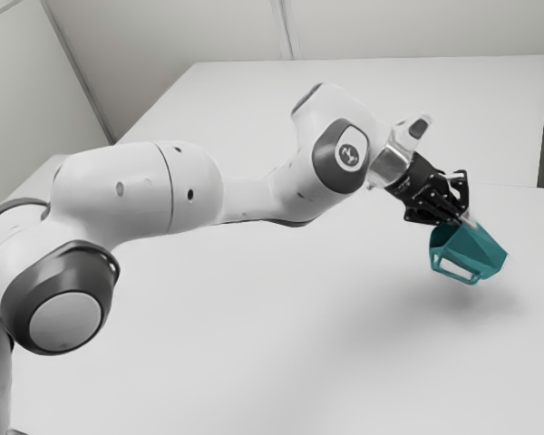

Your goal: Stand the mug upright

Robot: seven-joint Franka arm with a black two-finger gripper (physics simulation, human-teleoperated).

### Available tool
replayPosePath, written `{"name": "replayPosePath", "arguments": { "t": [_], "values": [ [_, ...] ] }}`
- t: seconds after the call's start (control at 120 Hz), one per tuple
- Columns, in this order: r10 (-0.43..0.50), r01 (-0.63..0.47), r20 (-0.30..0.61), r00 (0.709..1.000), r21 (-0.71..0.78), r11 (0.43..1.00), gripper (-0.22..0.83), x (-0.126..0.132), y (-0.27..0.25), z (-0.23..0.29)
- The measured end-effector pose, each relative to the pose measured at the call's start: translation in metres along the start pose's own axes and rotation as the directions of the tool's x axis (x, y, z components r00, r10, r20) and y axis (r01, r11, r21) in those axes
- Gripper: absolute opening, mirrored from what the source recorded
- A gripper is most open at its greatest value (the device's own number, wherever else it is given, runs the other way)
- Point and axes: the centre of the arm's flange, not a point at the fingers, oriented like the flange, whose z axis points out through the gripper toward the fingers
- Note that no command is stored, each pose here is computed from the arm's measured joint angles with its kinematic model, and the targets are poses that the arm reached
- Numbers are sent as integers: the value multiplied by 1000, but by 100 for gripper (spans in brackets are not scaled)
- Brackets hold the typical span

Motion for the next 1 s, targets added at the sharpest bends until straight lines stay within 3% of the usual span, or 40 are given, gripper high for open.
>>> {"name": "replayPosePath", "arguments": {
  "t": [0.167, 0.292, 0.483, 0.667, 1.0],
  "values": [
    [178, -169, -9, 984, 278, 946, -17, 4, -2, -47],
    [202, -197, 38, 979, 454, 869, -17, -8, -20, -79],
    [99, -122, 72, 992, 610, 783, -17, -29, -69, -127],
    [-11, -27, 53, 999, 675, 738, -17, -39, -117, -153],
    [-130, 114, -31, 991, 706, 699, -17, -20, -190, -203]
  ]
}}
